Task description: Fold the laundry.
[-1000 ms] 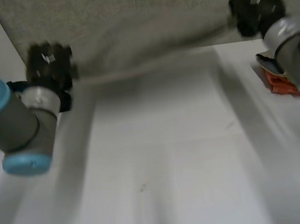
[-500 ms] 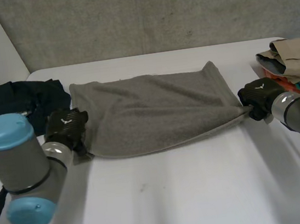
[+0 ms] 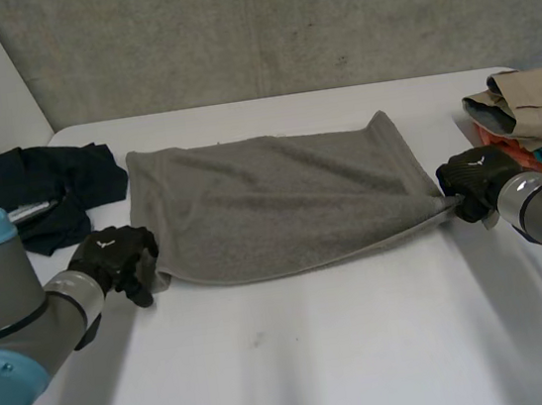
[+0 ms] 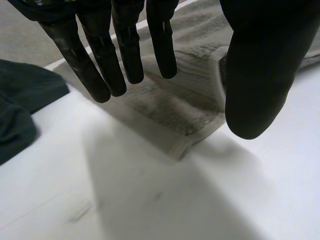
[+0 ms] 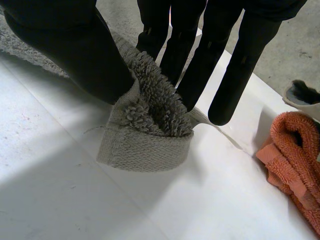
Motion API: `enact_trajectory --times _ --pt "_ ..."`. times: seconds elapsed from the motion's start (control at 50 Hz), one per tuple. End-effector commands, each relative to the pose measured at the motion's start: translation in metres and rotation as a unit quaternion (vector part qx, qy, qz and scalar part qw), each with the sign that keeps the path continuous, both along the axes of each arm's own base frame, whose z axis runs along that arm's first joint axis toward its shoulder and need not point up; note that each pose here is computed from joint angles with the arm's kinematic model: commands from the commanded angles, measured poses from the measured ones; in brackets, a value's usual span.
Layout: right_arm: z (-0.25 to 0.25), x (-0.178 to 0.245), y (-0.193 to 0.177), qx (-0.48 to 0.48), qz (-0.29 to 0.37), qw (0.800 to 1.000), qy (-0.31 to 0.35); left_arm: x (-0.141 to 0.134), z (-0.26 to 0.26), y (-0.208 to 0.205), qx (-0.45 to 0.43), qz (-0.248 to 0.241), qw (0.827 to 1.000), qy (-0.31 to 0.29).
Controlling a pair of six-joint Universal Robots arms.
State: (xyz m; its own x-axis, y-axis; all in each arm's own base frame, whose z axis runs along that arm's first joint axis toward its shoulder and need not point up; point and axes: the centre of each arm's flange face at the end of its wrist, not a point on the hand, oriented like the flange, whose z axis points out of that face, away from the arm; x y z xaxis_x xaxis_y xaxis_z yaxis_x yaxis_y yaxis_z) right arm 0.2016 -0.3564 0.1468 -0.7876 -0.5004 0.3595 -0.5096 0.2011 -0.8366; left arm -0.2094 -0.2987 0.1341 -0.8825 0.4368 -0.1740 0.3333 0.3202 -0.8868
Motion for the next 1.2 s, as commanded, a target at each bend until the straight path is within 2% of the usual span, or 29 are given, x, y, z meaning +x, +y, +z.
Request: enact_trajectory --times 0.02,0.14,0.24,0.4,0.6,0.68,0.76,0.78,0.82,0.84,0.9,0.92,0.96,1.0,1.06,1.14,1.2 --pt "0.0 -0.001 0.0 0.0 -0.003 1.0 0.001 -0.02 -0.003 0.001 0.009 -0.004 1.0 0.003" --pt "0.001 -0.003 0.0 0.001 -0.003 1.0 0.0 -0.034 -0.006 -0.003 0.0 -0.01 1.0 -0.003" --pt "0.002 -0.004 0.001 0.0 -0.004 1.0 0.0 -0.041 -0.009 -0.012 -0.01 0.008 1.0 -0.016" --pt "0.009 -0.009 0.0 -0.005 -0.012 1.0 -0.003 -0.047 -0.018 -0.027 -0.024 0.035 0.999 -0.027" --pt "0.022 -0.012 0.002 -0.003 -0.013 1.0 0.0 -0.049 -0.009 -0.025 -0.036 0.032 0.998 -0.032" --pt "0.034 -0.012 0.006 0.007 0.002 1.0 0.01 -0.035 0.012 -0.017 -0.052 0.041 0.996 -0.062" --pt "0.043 -0.014 0.017 0.05 0.043 0.996 0.053 -0.025 0.029 0.005 -0.064 0.007 0.989 -0.132" --pt "0.047 -0.018 0.023 0.073 0.06 0.992 0.081 -0.02 0.032 0.017 -0.064 -0.013 0.982 -0.176" --pt "0.051 -0.022 0.031 0.101 0.082 0.985 0.11 -0.016 0.032 0.031 -0.06 -0.038 0.972 -0.225" --pt "0.053 -0.024 0.036 0.116 0.093 0.981 0.125 -0.01 0.03 0.046 -0.05 -0.066 0.958 -0.274" --pt "0.057 -0.035 0.056 0.192 0.145 0.952 0.19 -0.001 0.023 0.071 -0.022 -0.113 0.932 -0.344" --pt "0.06 -0.043 0.064 0.227 0.174 0.932 0.223 0.002 0.02 0.085 -0.01 -0.141 0.916 -0.374" --pt "0.064 -0.048 0.073 0.259 0.201 0.911 0.25 0.004 0.017 0.097 0.002 -0.167 0.9 -0.402" --pt "0.066 -0.052 0.073 0.259 0.212 0.903 0.269 0.002 0.015 0.108 0.006 -0.193 0.886 -0.421" --pt "0.065 -0.05 0.063 0.234 0.193 0.916 0.261 -0.003 0.018 0.111 -0.005 -0.196 0.883 -0.426" --pt "0.058 -0.045 0.042 0.18 0.162 0.938 0.247 -0.014 0.034 0.094 -0.049 -0.161 0.893 -0.418" --pt "0.051 -0.04 0.024 0.136 0.129 0.955 0.229 -0.026 0.048 0.071 -0.094 -0.127 0.907 -0.39"
